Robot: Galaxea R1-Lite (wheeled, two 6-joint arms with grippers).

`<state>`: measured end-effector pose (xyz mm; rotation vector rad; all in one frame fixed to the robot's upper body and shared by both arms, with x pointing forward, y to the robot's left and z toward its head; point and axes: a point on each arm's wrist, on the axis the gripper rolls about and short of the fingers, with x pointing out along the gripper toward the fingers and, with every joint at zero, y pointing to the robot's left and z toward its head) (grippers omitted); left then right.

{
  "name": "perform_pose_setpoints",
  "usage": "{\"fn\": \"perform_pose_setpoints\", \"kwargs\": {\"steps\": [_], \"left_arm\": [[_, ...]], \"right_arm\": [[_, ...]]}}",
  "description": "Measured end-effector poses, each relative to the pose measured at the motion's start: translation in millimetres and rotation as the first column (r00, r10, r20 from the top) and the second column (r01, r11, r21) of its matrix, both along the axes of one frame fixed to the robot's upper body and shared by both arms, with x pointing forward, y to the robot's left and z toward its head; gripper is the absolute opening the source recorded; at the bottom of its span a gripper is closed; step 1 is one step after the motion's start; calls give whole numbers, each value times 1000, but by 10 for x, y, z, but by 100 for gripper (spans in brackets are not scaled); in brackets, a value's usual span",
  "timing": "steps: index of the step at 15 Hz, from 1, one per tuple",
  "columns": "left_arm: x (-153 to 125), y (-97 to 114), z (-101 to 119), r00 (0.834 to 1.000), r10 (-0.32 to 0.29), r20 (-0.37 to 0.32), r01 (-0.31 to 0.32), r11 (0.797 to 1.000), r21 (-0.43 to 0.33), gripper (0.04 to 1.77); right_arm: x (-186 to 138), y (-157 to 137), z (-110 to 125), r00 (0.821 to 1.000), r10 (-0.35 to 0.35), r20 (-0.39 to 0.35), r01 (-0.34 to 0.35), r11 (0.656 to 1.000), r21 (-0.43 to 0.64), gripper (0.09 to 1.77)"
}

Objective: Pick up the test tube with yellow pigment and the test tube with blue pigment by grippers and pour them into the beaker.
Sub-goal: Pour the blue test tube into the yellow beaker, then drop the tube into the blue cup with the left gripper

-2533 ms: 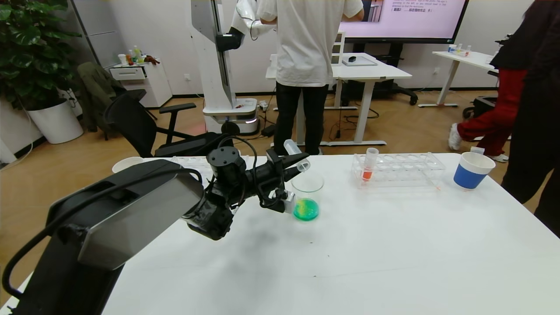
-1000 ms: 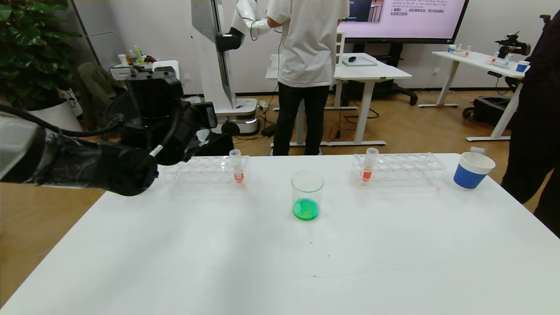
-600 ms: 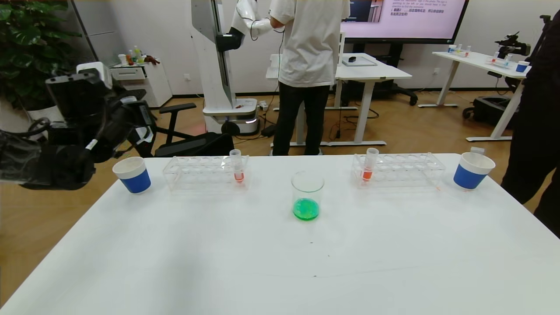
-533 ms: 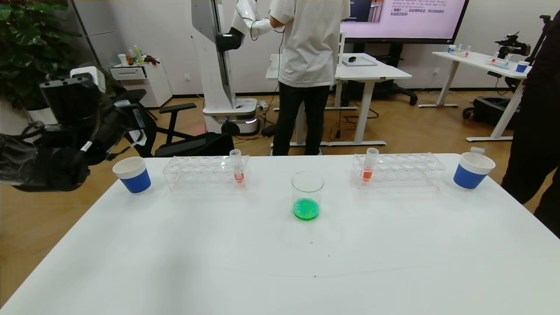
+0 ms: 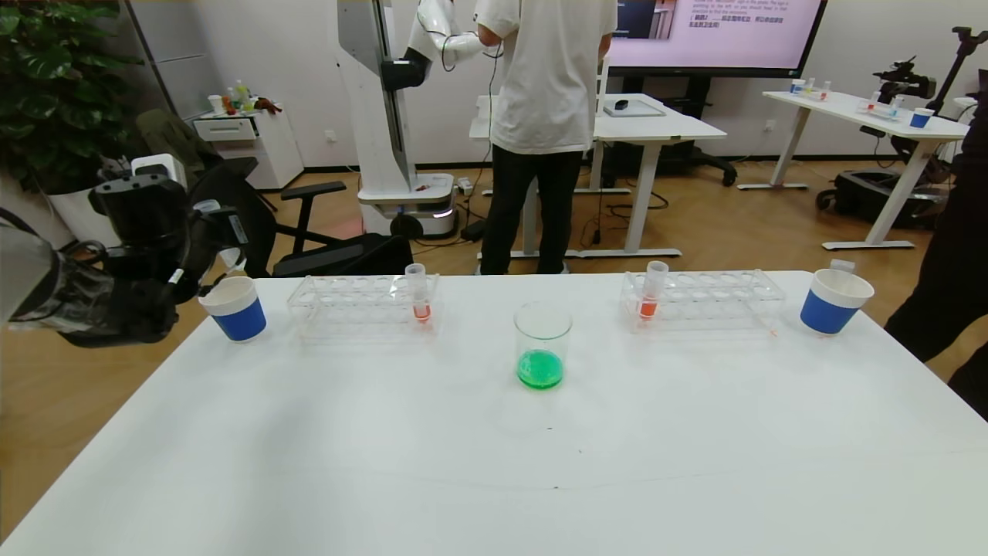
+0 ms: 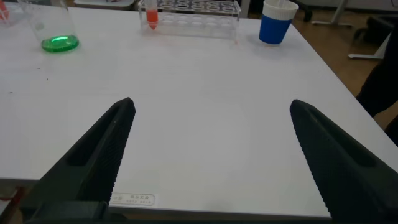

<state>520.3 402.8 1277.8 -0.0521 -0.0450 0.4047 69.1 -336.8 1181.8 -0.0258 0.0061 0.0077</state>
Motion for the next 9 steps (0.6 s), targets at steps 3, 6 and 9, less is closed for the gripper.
{"fn": "perform_pose_setpoints", "kwargs": {"steps": [3, 6, 9], "left_arm": [[125, 94, -258, 999, 12, -41, -12, 1000, -7, 50], [164, 124, -374, 998, 18, -59, -18, 1000, -8, 50], [170, 152, -421, 997, 23, -70, -24, 1000, -8, 50]], "right_arm": [[0, 0, 0, 1000, 0, 0, 0, 1000, 0, 174], [0, 0, 0, 1000, 0, 0, 0, 1000, 0, 174], [0, 0, -1, 1000, 0, 0, 0, 1000, 0, 174]]}}
